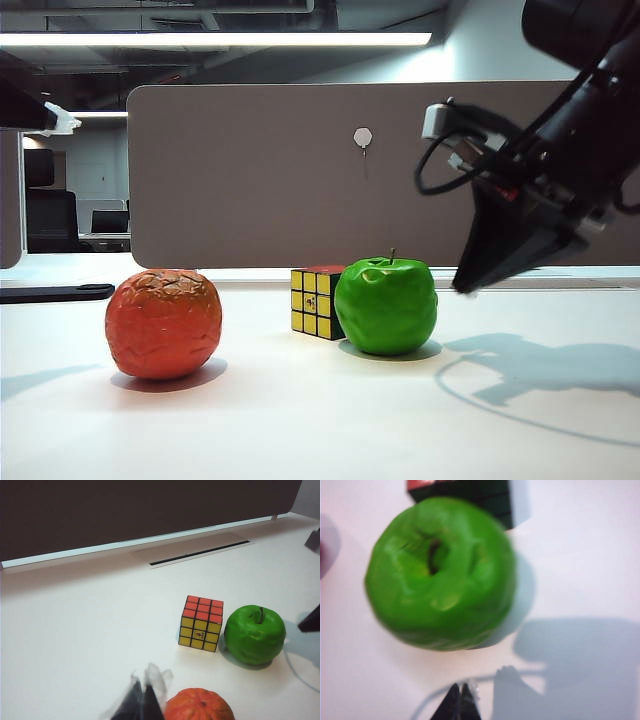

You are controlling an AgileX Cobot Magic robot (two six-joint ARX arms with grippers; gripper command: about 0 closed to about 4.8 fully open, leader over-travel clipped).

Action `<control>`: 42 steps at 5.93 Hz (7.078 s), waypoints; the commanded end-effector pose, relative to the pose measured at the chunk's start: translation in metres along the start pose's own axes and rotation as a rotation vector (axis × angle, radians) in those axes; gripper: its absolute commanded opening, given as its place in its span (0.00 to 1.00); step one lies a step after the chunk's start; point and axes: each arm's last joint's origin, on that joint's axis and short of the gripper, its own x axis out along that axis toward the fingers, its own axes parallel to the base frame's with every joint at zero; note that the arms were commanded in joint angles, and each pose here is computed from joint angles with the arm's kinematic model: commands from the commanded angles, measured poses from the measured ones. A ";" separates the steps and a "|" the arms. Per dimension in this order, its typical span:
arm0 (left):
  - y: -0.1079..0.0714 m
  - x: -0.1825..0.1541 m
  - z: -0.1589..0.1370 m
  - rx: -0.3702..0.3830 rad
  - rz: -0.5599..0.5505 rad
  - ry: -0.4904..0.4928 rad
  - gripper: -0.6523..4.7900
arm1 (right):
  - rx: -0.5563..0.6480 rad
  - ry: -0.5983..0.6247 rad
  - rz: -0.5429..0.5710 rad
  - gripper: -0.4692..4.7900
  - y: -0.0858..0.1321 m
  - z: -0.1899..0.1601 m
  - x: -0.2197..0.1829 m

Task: Move all the fruits on the tabletop near the face of the Rubik's cube that has the color most similar to each fruit.

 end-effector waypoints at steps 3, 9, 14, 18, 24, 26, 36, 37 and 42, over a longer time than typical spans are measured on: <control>0.000 0.000 -0.008 -0.029 -0.009 0.047 0.17 | -0.067 -0.348 -0.145 0.09 0.013 0.024 -0.065; 0.004 0.040 -0.033 -0.081 -0.188 0.178 0.91 | -0.083 -0.268 0.069 0.09 0.031 -0.005 -0.110; 0.004 0.041 -0.039 -0.134 -0.180 0.235 1.00 | -0.074 -0.205 0.153 0.09 0.036 -0.018 -0.119; 0.009 0.061 -0.047 -0.129 -0.163 0.197 1.00 | -0.075 -0.206 0.152 0.09 0.036 -0.018 -0.120; -0.001 0.076 -0.063 -0.138 -0.237 0.257 1.00 | -0.075 -0.210 0.146 0.09 0.036 -0.017 -0.120; 0.000 0.095 -0.060 -0.138 -0.233 0.279 1.00 | -0.075 -0.209 0.149 0.09 0.036 -0.018 -0.120; 0.001 0.099 -0.064 -0.137 -0.193 0.304 1.00 | -0.075 -0.209 0.149 0.09 0.036 -0.018 -0.120; 0.001 0.099 -0.063 -0.137 -0.193 0.301 1.00 | -0.075 -0.210 0.149 0.09 0.036 -0.018 -0.120; 0.002 0.101 -0.057 -0.181 -0.190 0.241 1.00 | -0.075 -0.209 0.148 0.09 0.035 -0.018 -0.120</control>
